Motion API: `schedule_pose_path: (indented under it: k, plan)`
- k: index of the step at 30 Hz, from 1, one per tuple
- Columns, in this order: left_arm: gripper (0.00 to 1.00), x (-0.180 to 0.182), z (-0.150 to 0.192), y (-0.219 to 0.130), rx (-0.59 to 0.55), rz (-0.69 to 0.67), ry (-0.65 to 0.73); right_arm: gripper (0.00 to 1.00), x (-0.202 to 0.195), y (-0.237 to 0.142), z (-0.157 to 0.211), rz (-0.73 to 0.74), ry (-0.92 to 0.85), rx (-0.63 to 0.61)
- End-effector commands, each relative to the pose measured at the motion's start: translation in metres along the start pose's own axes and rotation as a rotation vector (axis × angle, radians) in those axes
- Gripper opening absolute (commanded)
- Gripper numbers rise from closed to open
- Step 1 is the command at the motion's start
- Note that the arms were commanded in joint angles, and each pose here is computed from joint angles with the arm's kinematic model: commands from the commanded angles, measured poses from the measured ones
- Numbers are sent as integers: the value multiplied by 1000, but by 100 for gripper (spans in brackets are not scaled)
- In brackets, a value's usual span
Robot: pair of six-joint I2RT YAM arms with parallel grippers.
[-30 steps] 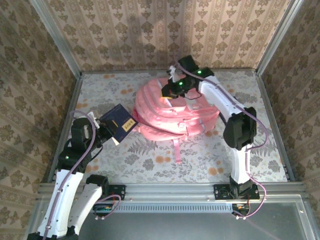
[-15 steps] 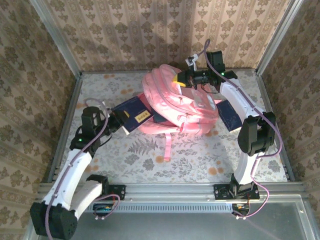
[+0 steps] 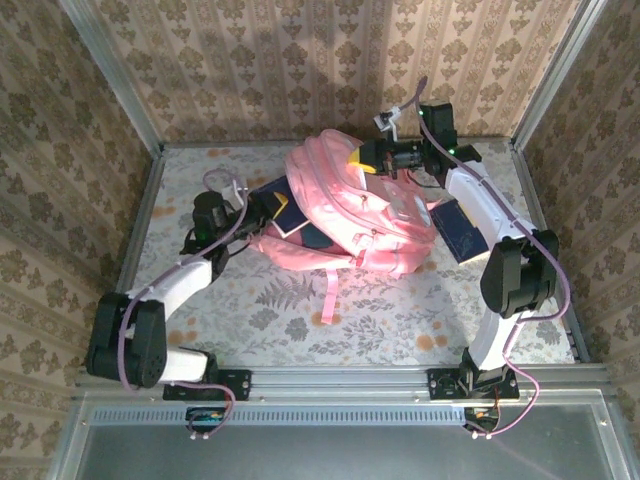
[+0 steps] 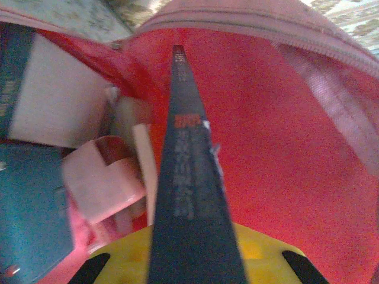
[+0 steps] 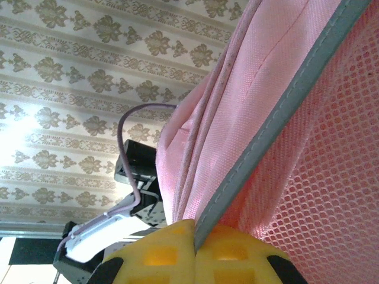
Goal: Pack the student bag
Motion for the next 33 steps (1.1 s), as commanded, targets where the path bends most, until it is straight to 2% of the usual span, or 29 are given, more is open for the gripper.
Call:
schedule_pose_path:
  k: [1, 3, 6, 12, 15, 19, 26, 30, 33]
  plan:
    - [0, -50, 5, 3, 52, 252, 97, 0, 65, -22, -5, -143, -240, -8]
    - [0, -54, 10, 9, 74, 258, 103, 0, 62, -21, -4, -144, -237, -6]
    - [0, -49, 19, 25, 112, 187, 98, 0, 63, -22, -6, -145, -239, -8]
    - [0, -33, 50, 62, 164, -67, 142, 0, 65, -24, -7, -139, -240, -17]
    - [0, -24, 62, 79, 179, -134, 159, 0, 64, -24, -7, -132, -236, -22]
    - [0, -12, 67, 106, 189, -138, 130, 0, 61, -24, -6, -118, -225, -33]
    - [0, -4, 73, 162, 234, -55, 82, 0, 60, -18, -1, -108, -225, -32]
    - [47, -3, 75, 174, 248, -9, 62, 0, 61, -19, 0, -98, -229, -37]
    - [65, -3, 74, 162, 227, -29, 93, 0, 61, -21, 0, -80, -234, -47]
Point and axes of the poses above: each hand's point on the last joint's axis, 136 mm out from that joint toward the fingers, its own y axis out along the fingers, its own x axis along the line the jaws close on, z = x × y, the point moved 8 cm from there along -y, back along the fingers, and after that the axes turned 10 degrees about -y, right-handed, at the moved point
